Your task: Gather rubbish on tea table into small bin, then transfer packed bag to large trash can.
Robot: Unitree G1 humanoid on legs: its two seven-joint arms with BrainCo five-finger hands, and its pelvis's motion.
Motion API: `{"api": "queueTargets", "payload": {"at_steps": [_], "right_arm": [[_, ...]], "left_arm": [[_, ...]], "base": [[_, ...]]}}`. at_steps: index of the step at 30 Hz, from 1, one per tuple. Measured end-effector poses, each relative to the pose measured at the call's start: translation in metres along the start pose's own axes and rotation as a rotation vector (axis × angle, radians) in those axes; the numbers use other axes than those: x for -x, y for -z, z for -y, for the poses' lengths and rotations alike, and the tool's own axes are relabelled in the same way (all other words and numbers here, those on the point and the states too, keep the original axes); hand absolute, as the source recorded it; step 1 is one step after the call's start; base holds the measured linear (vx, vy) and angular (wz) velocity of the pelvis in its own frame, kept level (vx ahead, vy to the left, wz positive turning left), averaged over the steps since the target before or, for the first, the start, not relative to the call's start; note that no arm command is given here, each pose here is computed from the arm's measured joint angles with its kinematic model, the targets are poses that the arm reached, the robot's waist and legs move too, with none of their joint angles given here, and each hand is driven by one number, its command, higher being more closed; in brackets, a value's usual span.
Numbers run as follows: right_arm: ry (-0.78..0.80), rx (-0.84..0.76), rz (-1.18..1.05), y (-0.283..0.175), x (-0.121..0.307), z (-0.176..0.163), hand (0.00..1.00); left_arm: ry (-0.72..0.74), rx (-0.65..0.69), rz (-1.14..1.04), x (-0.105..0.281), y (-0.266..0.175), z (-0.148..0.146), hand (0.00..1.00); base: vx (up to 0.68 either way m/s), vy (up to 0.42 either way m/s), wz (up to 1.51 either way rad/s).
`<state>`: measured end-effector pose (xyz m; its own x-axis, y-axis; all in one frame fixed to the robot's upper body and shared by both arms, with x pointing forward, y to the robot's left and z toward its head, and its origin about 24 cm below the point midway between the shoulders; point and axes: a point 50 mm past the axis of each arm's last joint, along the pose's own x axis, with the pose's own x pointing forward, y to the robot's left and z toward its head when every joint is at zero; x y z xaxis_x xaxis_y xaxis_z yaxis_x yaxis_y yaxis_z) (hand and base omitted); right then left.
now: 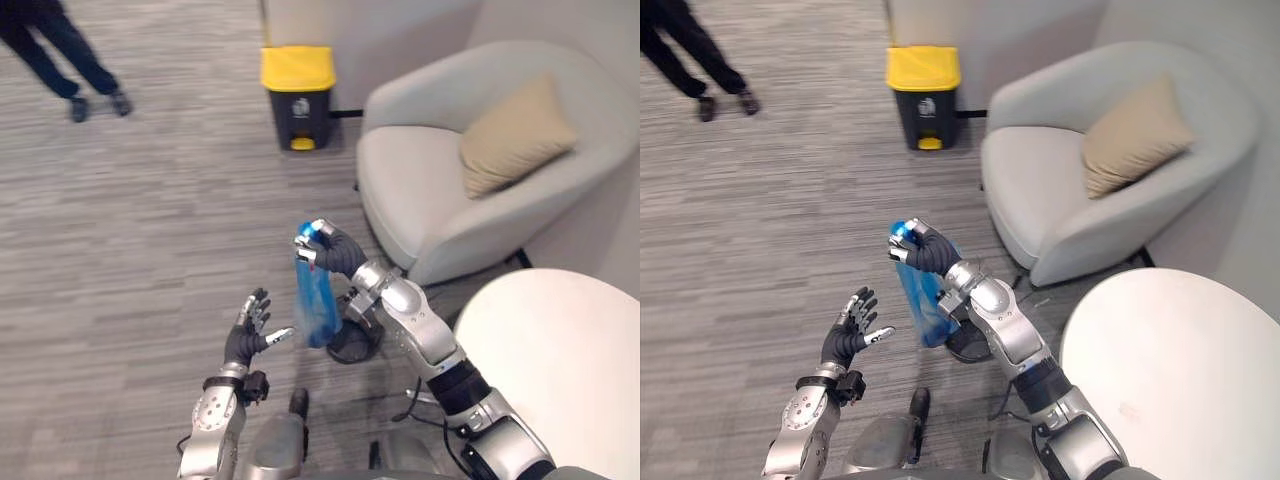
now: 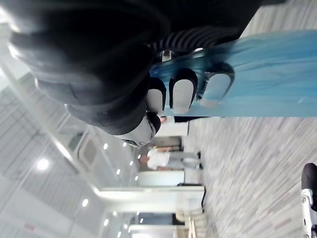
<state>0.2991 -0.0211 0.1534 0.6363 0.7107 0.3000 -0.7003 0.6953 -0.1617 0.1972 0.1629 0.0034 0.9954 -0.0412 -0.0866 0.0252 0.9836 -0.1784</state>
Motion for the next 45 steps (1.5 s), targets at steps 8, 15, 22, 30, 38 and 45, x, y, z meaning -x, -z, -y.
{"api": "queueTargets", "payload": {"at_steps": [8,15,22,30,38,45], "right_arm": [[0.087,0.100,-0.071,-0.002,0.002,0.043,1.00],[0.113,0.061,-0.043,-0.005,-0.001,0.041,1.00],[0.161,-0.043,-0.007,-0.004,-0.008,0.029,1.00],[0.255,-0.101,-0.051,0.010,-0.002,0.025,1.00],[0.361,-0.109,-0.067,0.013,0.002,0.030,1.00],[0.355,-0.181,-0.066,0.015,0.004,0.028,1.00]], "left_arm": [[0.186,-0.005,0.199,-0.021,-0.042,0.049,0.00],[0.207,-0.231,0.334,-0.026,-0.072,0.067,0.00],[0.157,-0.347,0.273,-0.027,-0.065,0.067,0.00],[0.016,-0.392,0.236,-0.024,-0.057,0.058,0.00],[-0.092,-0.374,0.182,-0.019,-0.040,0.049,0.00],[-0.166,-0.362,0.133,-0.021,-0.026,0.043,0.00]], "base": [[-0.28,-0.162,0.94],[-0.12,0.021,0.38],[-0.07,0.073,0.06],[-0.04,0.009,-0.08],[0.01,-0.008,-0.08],[-0.01,0.003,-0.04]]}}
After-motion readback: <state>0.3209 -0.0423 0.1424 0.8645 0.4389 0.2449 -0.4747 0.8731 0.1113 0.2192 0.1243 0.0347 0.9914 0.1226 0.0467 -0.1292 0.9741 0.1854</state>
